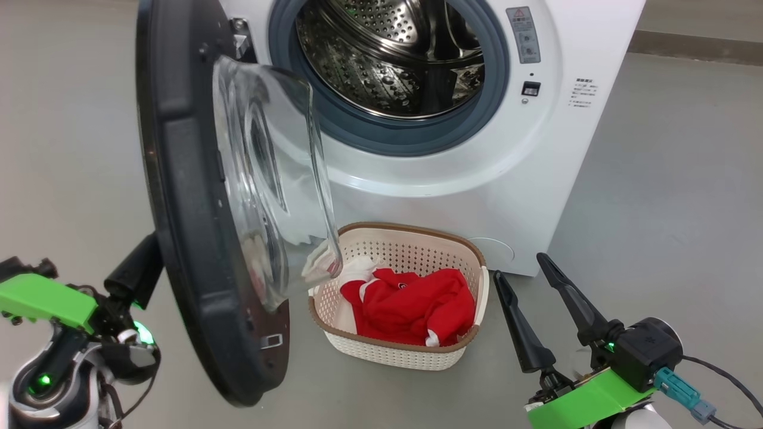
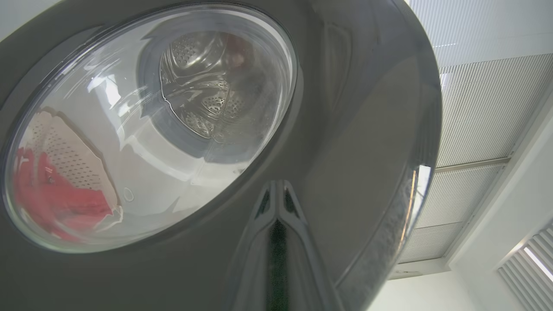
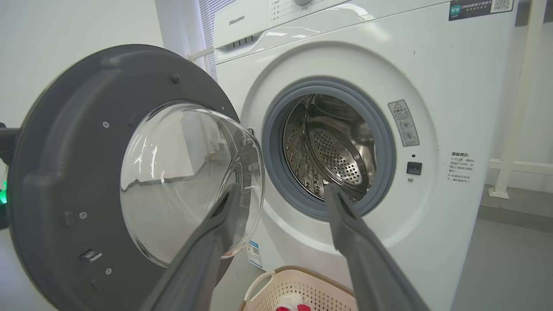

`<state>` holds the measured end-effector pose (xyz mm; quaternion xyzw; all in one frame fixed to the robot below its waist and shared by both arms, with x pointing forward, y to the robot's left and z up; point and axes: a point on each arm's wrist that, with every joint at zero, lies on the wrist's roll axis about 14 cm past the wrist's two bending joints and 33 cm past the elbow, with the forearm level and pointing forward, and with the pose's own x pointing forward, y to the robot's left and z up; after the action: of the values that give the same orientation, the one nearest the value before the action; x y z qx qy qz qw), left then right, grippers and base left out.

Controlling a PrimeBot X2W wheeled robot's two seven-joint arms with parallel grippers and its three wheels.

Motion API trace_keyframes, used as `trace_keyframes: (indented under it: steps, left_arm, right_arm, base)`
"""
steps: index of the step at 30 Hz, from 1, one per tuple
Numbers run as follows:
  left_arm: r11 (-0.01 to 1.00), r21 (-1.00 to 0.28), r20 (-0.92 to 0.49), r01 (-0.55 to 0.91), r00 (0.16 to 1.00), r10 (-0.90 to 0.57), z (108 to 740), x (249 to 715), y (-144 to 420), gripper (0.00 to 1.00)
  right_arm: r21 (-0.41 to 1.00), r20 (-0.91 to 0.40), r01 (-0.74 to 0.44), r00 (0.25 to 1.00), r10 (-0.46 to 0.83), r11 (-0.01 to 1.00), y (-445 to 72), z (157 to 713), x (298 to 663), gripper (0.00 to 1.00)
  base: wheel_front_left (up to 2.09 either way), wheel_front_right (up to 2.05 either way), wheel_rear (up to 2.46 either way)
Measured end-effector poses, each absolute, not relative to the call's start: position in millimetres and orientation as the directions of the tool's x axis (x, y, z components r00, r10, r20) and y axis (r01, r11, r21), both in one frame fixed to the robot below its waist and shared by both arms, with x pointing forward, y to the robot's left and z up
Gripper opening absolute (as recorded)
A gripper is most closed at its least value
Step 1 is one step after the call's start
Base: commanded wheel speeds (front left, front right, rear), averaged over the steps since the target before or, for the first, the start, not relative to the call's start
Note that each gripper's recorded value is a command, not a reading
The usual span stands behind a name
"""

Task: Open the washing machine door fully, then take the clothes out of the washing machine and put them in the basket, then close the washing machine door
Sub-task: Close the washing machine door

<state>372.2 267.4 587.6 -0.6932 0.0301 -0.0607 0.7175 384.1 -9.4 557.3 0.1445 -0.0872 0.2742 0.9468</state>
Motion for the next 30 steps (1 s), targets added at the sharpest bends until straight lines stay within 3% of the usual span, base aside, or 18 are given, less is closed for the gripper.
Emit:
trace_keyframes:
  steps: [30]
  left_arm:
    - [-0.041,-0.995,0.097,0.088,0.951,-0.295,583.9,424.5,180.5,0.0]
  right_arm:
    - [0.233,0.23,-0.4,0.908,0.35,0.886,-65.9,551.5,390.0,1.0]
  base:
    - [0.0,0.0,0.0]
